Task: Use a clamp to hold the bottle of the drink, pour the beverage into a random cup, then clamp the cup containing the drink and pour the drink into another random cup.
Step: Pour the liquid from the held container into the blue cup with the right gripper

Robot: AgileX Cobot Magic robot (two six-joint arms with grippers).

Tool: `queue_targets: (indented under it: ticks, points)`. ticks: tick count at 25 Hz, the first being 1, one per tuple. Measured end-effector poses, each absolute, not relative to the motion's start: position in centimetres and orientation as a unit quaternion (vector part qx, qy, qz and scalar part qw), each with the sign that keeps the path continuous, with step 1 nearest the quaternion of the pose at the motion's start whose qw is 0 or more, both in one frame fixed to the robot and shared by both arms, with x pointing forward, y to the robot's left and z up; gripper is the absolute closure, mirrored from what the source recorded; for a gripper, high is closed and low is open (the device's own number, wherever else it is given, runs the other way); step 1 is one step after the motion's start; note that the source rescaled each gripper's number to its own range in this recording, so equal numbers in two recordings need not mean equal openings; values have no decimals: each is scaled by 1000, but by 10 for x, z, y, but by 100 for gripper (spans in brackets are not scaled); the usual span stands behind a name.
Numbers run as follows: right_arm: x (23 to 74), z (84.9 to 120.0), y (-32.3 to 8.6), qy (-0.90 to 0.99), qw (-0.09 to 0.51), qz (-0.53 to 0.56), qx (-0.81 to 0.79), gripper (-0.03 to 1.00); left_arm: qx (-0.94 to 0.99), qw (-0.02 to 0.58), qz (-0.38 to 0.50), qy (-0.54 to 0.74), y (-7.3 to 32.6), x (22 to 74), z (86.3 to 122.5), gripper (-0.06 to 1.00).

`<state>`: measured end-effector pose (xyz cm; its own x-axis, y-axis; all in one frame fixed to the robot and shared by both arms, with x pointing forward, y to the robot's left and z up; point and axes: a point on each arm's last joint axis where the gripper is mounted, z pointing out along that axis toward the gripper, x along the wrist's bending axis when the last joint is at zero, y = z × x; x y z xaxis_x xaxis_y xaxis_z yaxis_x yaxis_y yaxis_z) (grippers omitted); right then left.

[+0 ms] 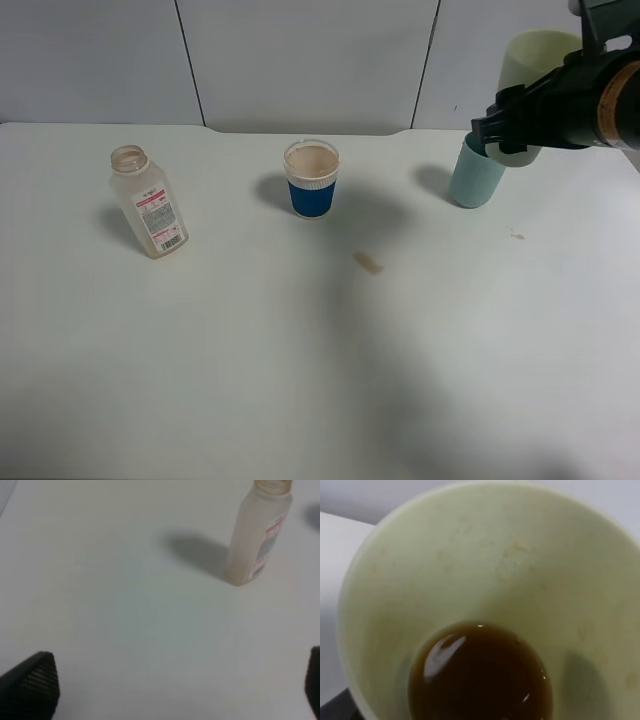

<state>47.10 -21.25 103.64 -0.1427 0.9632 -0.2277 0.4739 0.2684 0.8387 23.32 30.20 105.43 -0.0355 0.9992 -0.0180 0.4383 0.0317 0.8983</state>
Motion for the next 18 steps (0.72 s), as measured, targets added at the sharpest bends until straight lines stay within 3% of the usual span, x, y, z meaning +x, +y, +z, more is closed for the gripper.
queue_targets:
  ticks: [8,18]
  points:
    - [480,1037,-225,681,391,326,526,95,586,373,376,614,302,233,1054,-6]
    - [527,1038,-199,699,383,336,502,95,586,374,375,614,302,233,1054,-6]
